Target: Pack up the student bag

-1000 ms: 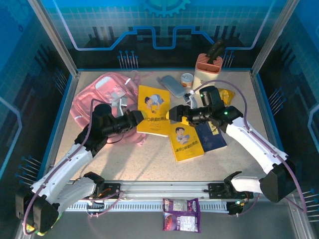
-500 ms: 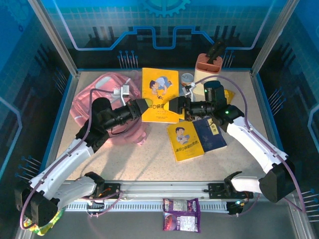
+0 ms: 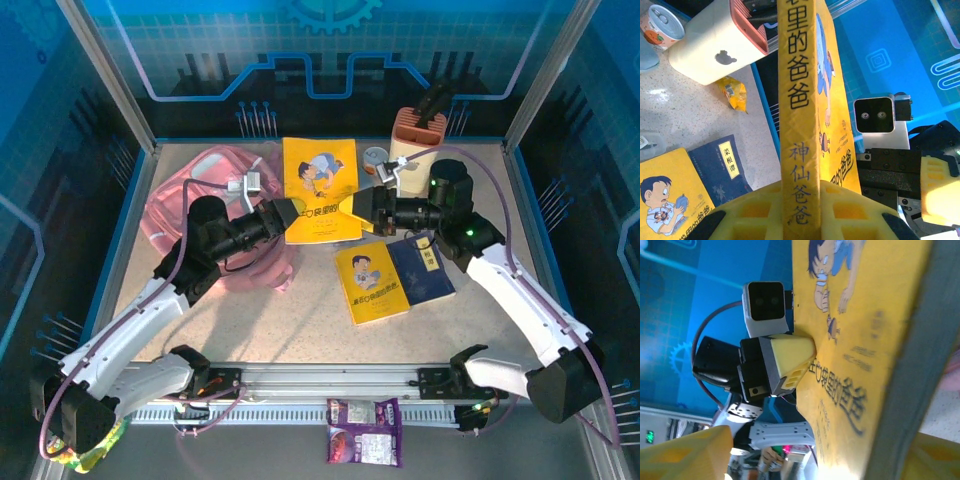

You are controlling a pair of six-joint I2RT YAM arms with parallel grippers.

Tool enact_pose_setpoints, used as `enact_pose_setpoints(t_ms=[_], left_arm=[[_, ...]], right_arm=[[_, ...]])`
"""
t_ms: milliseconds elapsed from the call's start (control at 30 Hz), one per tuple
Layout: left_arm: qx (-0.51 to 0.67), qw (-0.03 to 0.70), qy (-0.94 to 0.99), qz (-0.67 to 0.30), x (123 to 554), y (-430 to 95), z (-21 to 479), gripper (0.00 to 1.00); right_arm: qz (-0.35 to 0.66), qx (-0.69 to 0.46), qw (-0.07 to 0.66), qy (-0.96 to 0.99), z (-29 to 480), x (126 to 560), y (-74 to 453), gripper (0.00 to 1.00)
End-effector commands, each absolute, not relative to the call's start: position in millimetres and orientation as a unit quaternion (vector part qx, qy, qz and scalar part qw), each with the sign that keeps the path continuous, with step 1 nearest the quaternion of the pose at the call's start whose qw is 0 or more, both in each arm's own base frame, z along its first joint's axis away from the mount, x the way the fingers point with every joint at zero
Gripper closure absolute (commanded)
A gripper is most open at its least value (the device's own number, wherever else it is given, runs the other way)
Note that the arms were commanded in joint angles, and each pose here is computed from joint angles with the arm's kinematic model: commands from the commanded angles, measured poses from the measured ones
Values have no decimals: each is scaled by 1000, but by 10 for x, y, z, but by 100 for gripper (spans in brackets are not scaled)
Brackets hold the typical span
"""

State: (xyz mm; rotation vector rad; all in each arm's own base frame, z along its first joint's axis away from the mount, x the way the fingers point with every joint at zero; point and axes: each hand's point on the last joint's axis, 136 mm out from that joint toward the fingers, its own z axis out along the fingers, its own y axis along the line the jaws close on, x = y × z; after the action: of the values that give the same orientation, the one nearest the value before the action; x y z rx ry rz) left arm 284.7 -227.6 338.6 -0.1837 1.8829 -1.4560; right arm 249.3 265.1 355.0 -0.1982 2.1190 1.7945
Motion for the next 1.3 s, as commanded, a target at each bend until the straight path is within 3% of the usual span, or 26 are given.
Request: enact_pose_setpoints(t_ms=[0, 133, 400, 567, 733, 867, 1100, 1267], left_arm=[[-60, 406, 725, -554, 2864, -2222, 3561, 100], [-54, 411, 720, -556, 2858, -2229, 3569, 100], [-50, 397, 726, -559, 2874, -2289, 3425, 100], [-45, 396, 743, -538, 2873, -2275, 3330, 100], [-34, 391, 775, -496, 2823, -2204, 3182, 66], [-29, 390, 818, -423, 2736, -2011, 2927, 50], [-7, 368, 897, -244, 2690, -1577, 2380, 35], [28, 325, 933, -154, 2770, -1465, 2039, 32]], right_arm=[[641, -80, 180, 742, 3568, 2461, 2604, 35], [624, -74, 174, 758, 3405, 2539, 2605, 48], [620, -67, 173, 762, 3306, 2625, 2623, 84], [619, -61, 185, 761, 3337, 2681, 2566, 100], [580, -63, 206, 786, 3239, 2727, 2472, 100], [541, -66, 213, 811, 3012, 2731, 2382, 100], [478, -64, 204, 852, 2573, 2686, 2213, 100], [447, -61, 202, 869, 2343, 2596, 2110, 100]])
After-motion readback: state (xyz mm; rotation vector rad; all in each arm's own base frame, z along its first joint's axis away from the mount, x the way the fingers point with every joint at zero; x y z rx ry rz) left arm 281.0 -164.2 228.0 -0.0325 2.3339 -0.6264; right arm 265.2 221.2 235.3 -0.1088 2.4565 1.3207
